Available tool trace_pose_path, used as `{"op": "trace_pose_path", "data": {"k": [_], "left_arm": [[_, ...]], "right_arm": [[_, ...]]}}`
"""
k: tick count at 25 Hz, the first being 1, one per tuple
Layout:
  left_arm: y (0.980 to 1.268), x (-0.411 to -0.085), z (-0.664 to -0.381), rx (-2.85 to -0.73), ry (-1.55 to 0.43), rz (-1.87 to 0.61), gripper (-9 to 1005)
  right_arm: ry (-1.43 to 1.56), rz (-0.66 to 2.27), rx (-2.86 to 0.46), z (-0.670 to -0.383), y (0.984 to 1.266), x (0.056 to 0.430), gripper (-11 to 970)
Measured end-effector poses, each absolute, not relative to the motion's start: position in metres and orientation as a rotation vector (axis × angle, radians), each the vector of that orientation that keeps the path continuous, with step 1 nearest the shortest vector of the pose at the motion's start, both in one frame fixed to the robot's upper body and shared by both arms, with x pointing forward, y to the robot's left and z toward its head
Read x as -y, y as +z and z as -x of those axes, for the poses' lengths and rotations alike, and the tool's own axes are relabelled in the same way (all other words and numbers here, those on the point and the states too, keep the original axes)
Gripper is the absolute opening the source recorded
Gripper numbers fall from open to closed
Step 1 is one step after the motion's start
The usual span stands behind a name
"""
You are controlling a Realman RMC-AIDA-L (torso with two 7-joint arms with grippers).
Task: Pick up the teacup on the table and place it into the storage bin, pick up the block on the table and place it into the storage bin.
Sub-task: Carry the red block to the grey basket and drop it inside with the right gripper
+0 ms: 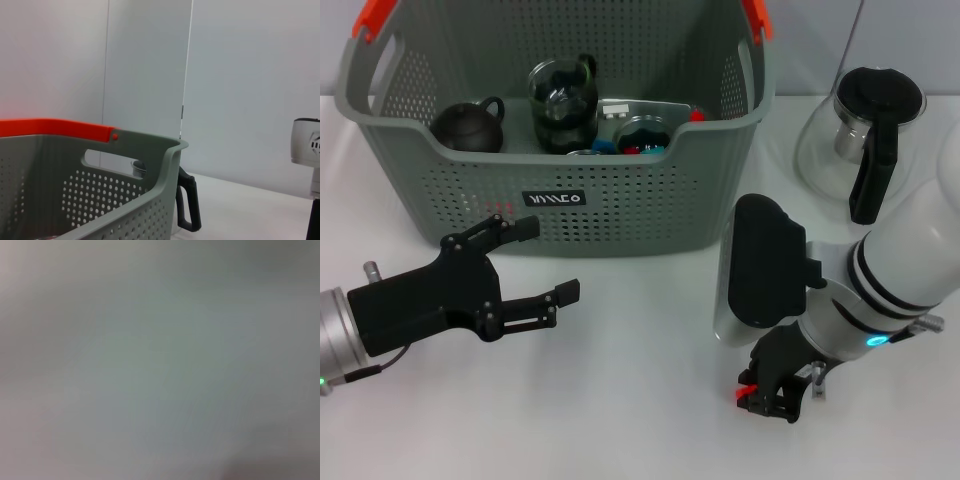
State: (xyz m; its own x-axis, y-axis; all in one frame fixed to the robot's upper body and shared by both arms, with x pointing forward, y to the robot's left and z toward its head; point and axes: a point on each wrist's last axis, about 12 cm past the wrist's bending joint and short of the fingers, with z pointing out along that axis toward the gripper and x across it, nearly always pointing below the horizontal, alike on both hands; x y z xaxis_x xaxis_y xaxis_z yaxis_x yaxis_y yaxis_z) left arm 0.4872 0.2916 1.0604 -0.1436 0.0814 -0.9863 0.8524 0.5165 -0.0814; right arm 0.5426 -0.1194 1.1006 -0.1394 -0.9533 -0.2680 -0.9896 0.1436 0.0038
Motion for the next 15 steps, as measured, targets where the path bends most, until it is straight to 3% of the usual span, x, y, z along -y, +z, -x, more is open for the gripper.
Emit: {"op": "trace_pose_path", "data": {"k": [4, 7, 11, 15], "left_arm": [[1.060, -0.292, -0.487, -1.587, -0.821, -0.821, 947], [1.061, -0.292, -0.487, -1.586, -0.820, -0.822, 947], [1.062, -0.296, -0.486, -1.583, -0.809, -0.805, 947], [1.061, -0.302, -0.483, -1.589, -0.791, -0.785, 947]], "right_arm": [[0.267, 1.905, -2.206, -0.543, 1.105, 0.120, 212], [0.294, 1.880, -2.184, -0.545, 1.124, 0.124, 212], [0.403, 1.797, -2.136, -0.548, 1.183, 0.141, 212], [0.472, 1.668, -2.014, -0.542, 1.262, 0.150, 211]]}}
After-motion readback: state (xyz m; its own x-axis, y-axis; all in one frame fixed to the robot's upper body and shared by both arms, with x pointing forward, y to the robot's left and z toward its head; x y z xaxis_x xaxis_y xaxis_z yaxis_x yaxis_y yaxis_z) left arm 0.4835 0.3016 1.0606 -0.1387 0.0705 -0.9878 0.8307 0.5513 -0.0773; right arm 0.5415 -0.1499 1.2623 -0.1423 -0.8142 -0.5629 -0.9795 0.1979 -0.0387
